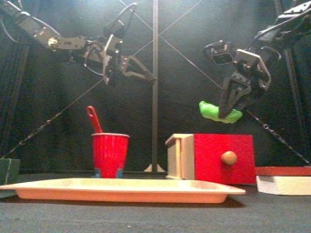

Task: Put pea in drawer

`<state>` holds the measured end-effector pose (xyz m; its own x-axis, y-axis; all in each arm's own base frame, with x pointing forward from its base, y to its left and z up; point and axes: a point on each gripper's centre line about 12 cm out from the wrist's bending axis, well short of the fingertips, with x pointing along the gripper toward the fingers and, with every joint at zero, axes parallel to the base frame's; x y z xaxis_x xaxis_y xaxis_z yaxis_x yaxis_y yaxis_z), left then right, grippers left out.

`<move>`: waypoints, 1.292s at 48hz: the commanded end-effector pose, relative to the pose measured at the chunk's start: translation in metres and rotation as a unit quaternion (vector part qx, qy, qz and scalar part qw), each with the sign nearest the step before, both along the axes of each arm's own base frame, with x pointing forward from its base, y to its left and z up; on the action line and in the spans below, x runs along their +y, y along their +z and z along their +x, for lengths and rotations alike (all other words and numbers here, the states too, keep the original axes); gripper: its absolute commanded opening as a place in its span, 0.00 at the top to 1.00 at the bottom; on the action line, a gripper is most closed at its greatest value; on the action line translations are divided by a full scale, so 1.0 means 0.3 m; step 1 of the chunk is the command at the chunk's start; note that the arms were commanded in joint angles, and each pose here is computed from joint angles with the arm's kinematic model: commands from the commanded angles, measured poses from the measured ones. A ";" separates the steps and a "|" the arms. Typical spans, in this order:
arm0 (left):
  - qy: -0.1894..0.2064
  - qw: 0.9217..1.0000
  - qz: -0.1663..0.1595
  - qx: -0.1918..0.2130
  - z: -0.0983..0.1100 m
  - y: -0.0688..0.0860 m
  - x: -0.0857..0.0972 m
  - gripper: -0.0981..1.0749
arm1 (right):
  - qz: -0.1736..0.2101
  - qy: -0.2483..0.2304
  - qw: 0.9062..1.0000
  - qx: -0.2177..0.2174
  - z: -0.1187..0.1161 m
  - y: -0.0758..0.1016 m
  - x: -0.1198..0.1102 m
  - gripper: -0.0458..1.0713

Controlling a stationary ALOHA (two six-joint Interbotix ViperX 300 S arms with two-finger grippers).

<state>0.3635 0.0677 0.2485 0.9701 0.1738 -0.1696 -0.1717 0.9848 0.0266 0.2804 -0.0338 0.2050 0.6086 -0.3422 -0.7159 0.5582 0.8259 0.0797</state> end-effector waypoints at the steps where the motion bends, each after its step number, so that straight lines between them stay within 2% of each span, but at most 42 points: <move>1: 0.001 1.000 0.003 -0.014 0.002 0.026 0.004 0.60 | -0.011 0.005 1.000 -0.009 0.006 0.018 -0.008 0.24; 16: 0.002 1.000 0.002 -0.013 0.000 0.024 0.006 0.60 | -0.018 0.005 1.000 0.009 0.017 -0.013 -0.016 0.09; 62: 0.011 1.000 -0.005 -0.012 -0.006 0.019 0.017 0.60 | -0.003 0.007 1.000 -0.007 0.027 0.009 -0.001 0.10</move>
<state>0.3611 0.0709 0.2451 0.9659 0.1875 -0.1785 -0.1883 0.9820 0.0124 0.2846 -0.0344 0.1946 0.5900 -0.3409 -0.7319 0.5518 0.8320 0.0573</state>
